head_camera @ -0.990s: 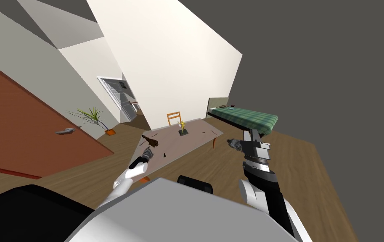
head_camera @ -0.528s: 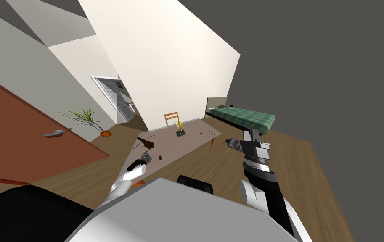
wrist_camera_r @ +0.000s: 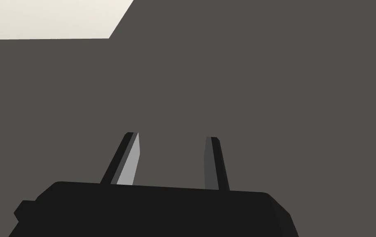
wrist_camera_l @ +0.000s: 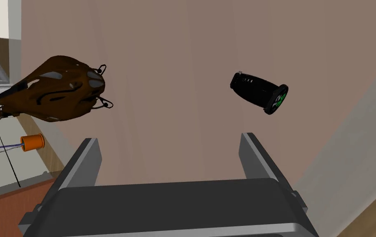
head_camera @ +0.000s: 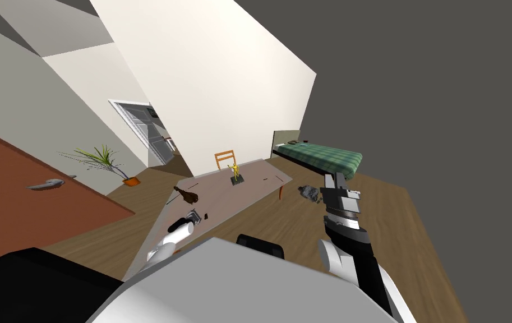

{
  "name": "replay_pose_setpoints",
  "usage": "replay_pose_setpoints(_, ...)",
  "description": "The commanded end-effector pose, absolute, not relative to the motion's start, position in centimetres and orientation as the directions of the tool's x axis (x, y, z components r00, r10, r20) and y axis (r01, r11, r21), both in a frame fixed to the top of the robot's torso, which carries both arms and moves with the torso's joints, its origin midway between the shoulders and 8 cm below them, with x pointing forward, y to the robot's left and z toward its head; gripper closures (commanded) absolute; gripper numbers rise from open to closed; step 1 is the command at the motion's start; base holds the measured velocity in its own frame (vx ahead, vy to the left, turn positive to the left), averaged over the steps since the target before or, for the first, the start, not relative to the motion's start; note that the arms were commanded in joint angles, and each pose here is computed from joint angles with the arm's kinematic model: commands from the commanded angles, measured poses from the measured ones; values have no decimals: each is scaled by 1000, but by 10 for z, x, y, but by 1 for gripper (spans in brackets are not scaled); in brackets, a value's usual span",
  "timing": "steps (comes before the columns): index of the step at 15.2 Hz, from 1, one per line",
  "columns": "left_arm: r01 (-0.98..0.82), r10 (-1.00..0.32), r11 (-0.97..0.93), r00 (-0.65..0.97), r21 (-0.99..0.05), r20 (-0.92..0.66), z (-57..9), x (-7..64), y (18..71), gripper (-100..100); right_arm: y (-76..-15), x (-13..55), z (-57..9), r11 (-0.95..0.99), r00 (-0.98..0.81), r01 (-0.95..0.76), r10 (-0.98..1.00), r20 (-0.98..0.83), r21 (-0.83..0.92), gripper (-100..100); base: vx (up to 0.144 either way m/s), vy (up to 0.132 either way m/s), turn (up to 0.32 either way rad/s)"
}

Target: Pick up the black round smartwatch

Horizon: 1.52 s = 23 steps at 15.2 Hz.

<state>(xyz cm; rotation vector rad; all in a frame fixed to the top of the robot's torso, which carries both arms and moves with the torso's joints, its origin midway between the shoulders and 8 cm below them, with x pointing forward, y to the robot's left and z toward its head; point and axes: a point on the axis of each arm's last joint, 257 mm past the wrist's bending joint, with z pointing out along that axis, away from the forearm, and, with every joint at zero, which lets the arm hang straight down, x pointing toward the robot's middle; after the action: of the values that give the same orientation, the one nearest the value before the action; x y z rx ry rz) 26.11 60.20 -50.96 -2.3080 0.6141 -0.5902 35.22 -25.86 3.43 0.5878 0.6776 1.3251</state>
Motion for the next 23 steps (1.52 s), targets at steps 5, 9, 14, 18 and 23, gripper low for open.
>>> replay_pose_setpoints(5,-249,-487,-743,837,-621,248,-541,231,595,-100,-259,352,34,155,110,-668,988,-110,728,0,63,-23,-32)
replay_pose_setpoints(9,-237,-431,-795,868,-559,244,-564,208,581,-100,-259,352,34,155,110,-668,988,-110,728,0,101,-9,-45)
replay_pose_setpoints(14,-240,-431,-799,869,-552,245,-574,207,568,-100,-259,352,34,155,110,-668,988,-110,728,0,64,24,-3)
replay_pose_setpoints(18,-243,-433,-799,867,-550,246,-580,207,559,-100,-259,352,34,156,110,-668,988,-111,728,0,36,98,32)
replay_pose_setpoints(23,-243,-434,-798,866,-552,247,-580,207,558,100,-259,352,34,155,110,-668,988,-110,728,0,2,8,0)
